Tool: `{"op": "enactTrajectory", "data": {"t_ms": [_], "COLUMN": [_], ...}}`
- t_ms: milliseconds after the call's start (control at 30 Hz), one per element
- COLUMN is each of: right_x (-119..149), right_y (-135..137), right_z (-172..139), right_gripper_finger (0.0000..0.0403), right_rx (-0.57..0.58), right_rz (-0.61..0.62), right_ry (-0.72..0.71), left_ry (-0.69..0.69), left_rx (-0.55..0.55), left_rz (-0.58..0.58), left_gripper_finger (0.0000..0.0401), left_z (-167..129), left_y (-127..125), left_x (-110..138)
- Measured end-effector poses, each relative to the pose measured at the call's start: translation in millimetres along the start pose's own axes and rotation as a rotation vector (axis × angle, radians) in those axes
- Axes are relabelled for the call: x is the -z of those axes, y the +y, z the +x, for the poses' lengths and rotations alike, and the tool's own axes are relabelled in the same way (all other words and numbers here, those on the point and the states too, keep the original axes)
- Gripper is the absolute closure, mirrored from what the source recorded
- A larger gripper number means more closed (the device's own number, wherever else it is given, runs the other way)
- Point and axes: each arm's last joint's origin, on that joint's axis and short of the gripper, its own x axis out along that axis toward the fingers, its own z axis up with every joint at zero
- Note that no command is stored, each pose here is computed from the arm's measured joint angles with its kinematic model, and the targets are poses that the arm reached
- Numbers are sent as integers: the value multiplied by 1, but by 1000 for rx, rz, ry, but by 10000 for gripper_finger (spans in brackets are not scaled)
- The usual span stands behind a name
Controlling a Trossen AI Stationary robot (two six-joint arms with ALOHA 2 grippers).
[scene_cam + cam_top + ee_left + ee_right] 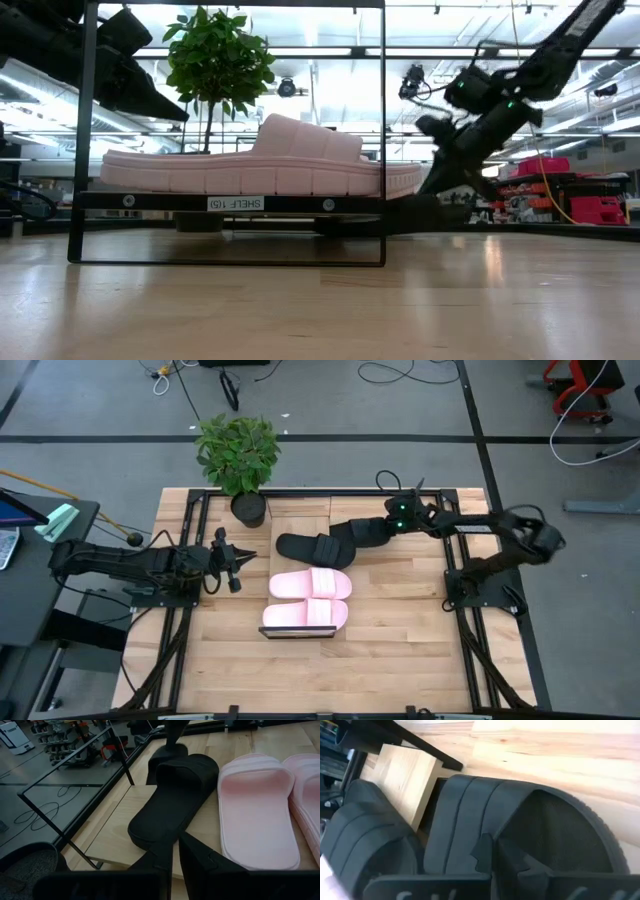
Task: Pick and place slides into the shelf
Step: Put the black slipper on the shelf
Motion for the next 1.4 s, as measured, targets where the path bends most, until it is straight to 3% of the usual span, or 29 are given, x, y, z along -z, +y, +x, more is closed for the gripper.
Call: {"op": "enactTrajectory", "data": {"t_ms": [567, 767, 1067, 1400], "right_x": [12, 18, 33, 38], "right_y": [14, 25, 42, 77], "right_z": [-106, -127, -143, -146], "right_gripper_finger": [394, 395, 395, 395], "right_rx": [173, 80, -82, -339], "right_rz": [-44, -49, -68, -202], "right_ry": [-220, -298, -302, -376], "left_ry": [0, 0, 0, 0], "left_rx": [0, 0, 0, 0], "left_rz": [0, 0, 0, 0], "left_gripper_finger": [366, 376, 369, 376], "left_z": [0, 0, 0, 0], "left_y": [0, 0, 0, 0], "left_x": [0, 0, 0, 0]}}
